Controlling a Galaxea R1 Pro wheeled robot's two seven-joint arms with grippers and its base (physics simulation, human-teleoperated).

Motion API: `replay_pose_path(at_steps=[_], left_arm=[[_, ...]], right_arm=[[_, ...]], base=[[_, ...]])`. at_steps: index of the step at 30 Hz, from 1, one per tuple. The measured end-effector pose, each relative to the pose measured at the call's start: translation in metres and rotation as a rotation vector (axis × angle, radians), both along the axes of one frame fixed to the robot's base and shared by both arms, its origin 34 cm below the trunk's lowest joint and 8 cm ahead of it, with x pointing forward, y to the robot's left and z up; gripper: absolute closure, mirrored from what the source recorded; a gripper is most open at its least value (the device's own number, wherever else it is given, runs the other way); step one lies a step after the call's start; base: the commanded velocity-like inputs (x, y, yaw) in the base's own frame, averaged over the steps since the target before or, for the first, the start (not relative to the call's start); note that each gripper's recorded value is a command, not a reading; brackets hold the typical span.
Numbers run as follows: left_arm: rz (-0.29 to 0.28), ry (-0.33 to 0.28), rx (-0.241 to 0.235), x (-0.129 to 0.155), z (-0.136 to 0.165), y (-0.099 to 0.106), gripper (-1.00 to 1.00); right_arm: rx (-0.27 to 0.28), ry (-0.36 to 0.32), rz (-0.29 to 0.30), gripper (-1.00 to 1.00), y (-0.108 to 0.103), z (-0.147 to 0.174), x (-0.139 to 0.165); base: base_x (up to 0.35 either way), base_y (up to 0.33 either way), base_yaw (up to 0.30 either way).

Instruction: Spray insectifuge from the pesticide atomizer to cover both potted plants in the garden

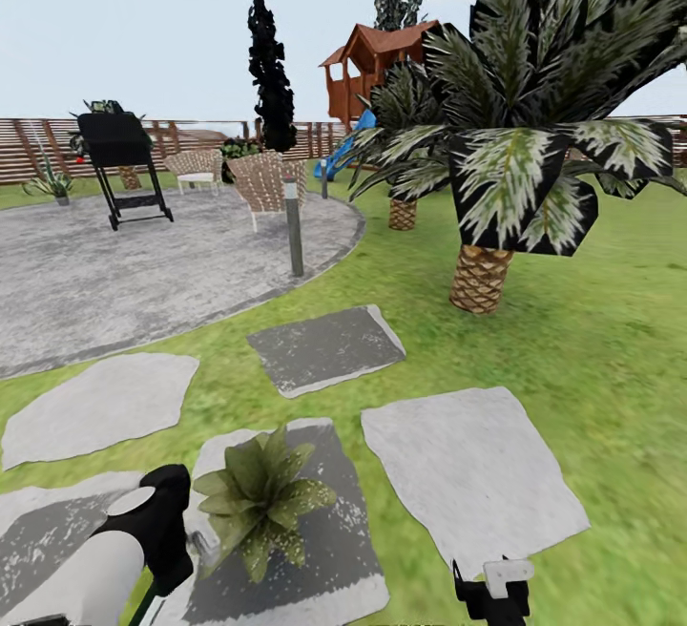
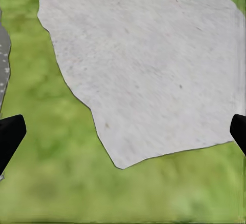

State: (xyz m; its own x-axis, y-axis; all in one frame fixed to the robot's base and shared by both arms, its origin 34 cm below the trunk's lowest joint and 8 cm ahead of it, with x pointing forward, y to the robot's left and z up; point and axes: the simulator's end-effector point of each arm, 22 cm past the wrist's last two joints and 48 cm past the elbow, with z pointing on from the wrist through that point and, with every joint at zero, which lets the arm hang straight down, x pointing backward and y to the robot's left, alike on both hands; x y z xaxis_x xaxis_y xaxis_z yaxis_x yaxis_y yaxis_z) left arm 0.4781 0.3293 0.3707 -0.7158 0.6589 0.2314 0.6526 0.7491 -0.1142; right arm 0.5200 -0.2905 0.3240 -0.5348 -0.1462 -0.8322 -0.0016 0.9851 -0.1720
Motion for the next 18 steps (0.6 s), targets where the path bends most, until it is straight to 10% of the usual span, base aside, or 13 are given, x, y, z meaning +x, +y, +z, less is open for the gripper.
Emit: replay_pose_path(at_steps=[18], left_arm=[[-0.067, -0.022, -0.129, 0.024, 0.015, -0.035, 1.0]], right_arm=[[0.0, 0.002, 0.001, -1.0, 0.0, 0.0, 0.0]], base=[[0.0, 0.002, -0.014]])
